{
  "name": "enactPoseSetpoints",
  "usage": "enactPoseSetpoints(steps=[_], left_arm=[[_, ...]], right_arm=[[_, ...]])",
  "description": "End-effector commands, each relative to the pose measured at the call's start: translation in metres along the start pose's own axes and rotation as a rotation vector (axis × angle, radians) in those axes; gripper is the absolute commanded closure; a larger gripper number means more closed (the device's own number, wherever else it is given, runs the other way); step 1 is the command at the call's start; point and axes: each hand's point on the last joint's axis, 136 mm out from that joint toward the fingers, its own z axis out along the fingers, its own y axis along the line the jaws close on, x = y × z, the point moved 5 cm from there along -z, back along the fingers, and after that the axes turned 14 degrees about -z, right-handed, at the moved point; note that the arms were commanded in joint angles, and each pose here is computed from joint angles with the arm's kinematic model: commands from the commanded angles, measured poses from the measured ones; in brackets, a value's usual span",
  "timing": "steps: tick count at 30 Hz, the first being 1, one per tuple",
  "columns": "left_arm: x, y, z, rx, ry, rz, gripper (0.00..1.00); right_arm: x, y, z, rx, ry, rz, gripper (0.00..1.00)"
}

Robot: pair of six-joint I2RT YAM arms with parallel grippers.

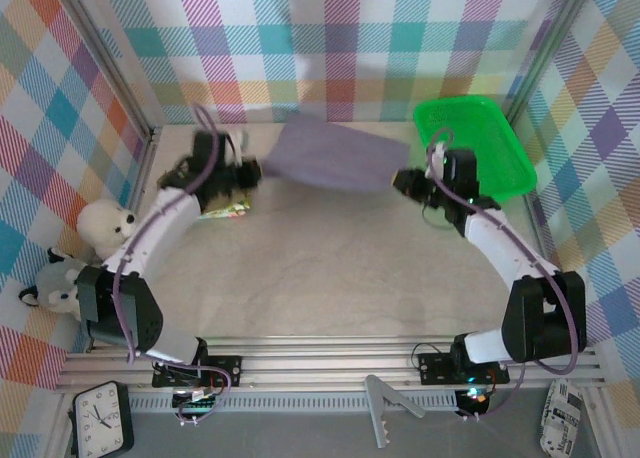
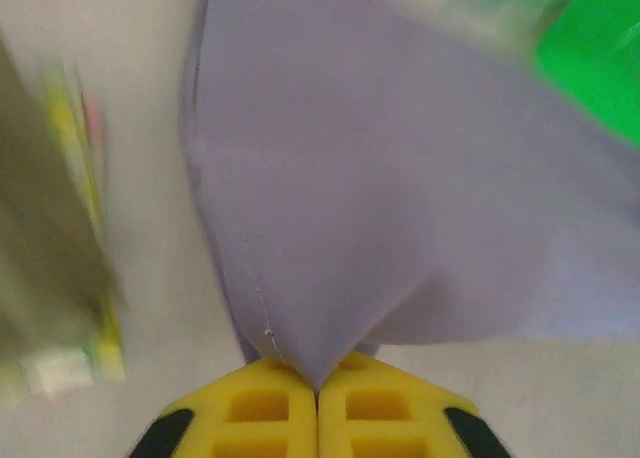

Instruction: Fold and stack the skirts

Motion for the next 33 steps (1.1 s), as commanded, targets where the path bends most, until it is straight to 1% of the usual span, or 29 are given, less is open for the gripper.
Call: enactPoseSetpoints(steps=[1,3,4,5,6,7,8,9,11,13,16,19,22,25,27,30,33], left_arm=[[0.055,0.028,-0.012,-0.018,-0.114,-0.221,0.45],[0.083,0.050,-0.027,-0.046,-0.130,-0.323,0.28],[0.091,0.058,-0.035,-0.060,-0.146,-0.353,0.19],[0.096,0.061,-0.043,-0.062,-0.164,-0.363,0.14],[0.096,0.062,-0.051,-0.055,-0.187,-0.368,0.09],[0.099,0.064,-0.056,-0.069,-0.181,-0.366,0.03],[0.097,0.061,-0.058,-0.062,-0.180,-0.360,0.00],[0.093,0.056,-0.057,-0.055,-0.165,-0.353,0.00],[0.082,0.042,-0.046,-0.035,-0.103,-0.352,0.00],[0.072,0.023,-0.024,-0.004,-0.009,-0.371,0.00],[0.063,-0.009,0.017,0.036,0.107,-0.387,0.00],[0.068,-0.037,0.059,0.033,0.203,-0.382,0.00],[0.078,-0.054,0.096,0.001,0.274,-0.395,0.00],[0.091,-0.050,0.121,-0.082,0.309,-0.419,0.00],[0.101,-0.035,0.132,-0.166,0.322,-0.445,0.00],[0.118,-0.012,0.140,-0.280,0.354,-0.459,0.00],[0.136,0.001,0.142,-0.309,0.401,-0.473,0.00]], right_arm=[[0.062,0.007,-0.011,-0.091,0.097,0.031,0.57],[0.093,-0.001,-0.019,-0.043,0.142,0.075,0.38],[0.100,-0.005,-0.023,-0.013,0.141,0.093,0.33],[0.105,-0.009,-0.027,0.013,0.130,0.110,0.22],[0.107,-0.013,-0.029,0.043,0.109,0.127,0.00],[0.105,-0.015,-0.031,0.059,0.076,0.139,0.01],[0.102,-0.016,-0.031,0.065,0.059,0.147,0.01],[0.097,-0.015,-0.028,0.061,0.037,0.157,0.01],[0.087,-0.013,-0.019,0.041,0.038,0.176,0.01],[0.076,-0.012,-0.005,0.035,0.069,0.200,0.01],[0.068,-0.025,0.018,0.128,0.119,0.282,0.01],[0.066,-0.042,0.037,0.219,0.127,0.386,0.01],[0.064,-0.050,0.054,0.225,0.128,0.435,0.01],[0.060,-0.054,0.065,0.238,0.155,0.439,0.01],[0.062,-0.057,0.069,0.274,0.179,0.435,0.01],[0.076,-0.069,0.069,0.344,0.221,0.450,0.01],[0.092,-0.073,0.071,0.342,0.254,0.472,0.01]])
